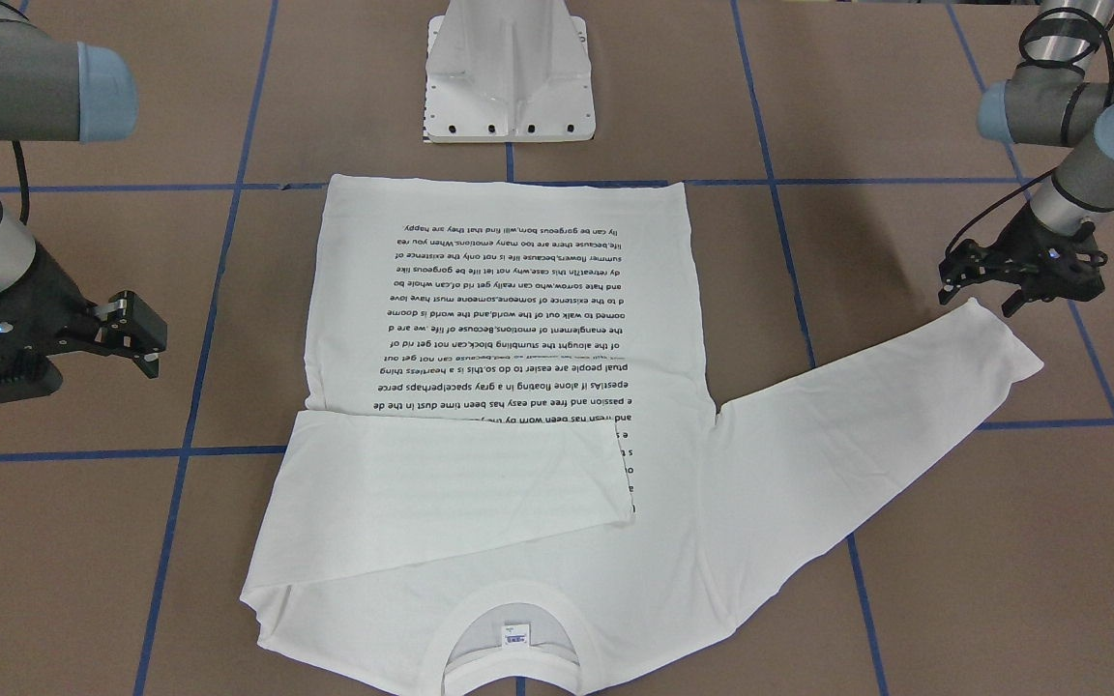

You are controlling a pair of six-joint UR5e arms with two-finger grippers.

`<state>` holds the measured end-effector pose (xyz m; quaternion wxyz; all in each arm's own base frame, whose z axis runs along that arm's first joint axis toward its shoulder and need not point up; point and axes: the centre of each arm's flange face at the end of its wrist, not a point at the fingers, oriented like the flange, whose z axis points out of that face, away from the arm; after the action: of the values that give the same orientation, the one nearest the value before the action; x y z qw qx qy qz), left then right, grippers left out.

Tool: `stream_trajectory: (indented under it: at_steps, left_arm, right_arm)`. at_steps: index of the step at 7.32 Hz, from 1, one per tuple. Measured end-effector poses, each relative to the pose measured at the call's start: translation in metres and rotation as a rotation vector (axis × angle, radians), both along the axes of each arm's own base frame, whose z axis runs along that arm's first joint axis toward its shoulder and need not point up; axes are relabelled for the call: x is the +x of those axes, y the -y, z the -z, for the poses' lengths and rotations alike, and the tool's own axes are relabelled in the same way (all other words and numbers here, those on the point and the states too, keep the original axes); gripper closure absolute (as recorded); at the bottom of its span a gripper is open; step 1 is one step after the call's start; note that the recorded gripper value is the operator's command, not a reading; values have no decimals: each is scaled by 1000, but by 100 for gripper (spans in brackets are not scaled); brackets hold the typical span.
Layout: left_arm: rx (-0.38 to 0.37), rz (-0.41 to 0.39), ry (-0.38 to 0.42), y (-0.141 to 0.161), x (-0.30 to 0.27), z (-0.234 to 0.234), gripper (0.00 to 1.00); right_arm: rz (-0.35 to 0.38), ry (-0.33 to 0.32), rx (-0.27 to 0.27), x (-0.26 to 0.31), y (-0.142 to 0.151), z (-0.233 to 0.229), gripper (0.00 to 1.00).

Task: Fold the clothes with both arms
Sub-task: 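Release the sleeve and raise the right gripper away while left gripper approaches other cuff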

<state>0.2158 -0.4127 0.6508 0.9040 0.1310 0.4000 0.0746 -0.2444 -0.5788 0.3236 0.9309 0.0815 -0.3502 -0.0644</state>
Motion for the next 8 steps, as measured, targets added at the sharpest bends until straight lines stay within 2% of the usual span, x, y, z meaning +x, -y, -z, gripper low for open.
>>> stream_trajectory:
  at_steps: [1, 2, 3, 4, 5, 8]
  left_arm:
    - [0, 0, 9, -4, -1, -3, 41]
    - [2, 3, 17, -7, -3, -4, 48]
    - [5, 7, 22, -9, -5, -5, 64]
    - [6, 9, 24, -9, -5, -5, 86]
    - [7, 9, 24, -9, -6, -4, 100]
    - [24, 12, 10, -9, -6, 8, 100]
  right_arm:
    - [1, 0, 0, 0, 0, 0, 0]
    - [1, 1, -1, 0, 0, 0, 0]
    - [1, 1, -1, 0, 0, 0, 0]
    - [1, 2, -1, 0, -1, 0, 0]
    - [1, 2, -1, 0, -1, 0, 0]
    - [0, 3, -2, -1, 0, 1, 0]
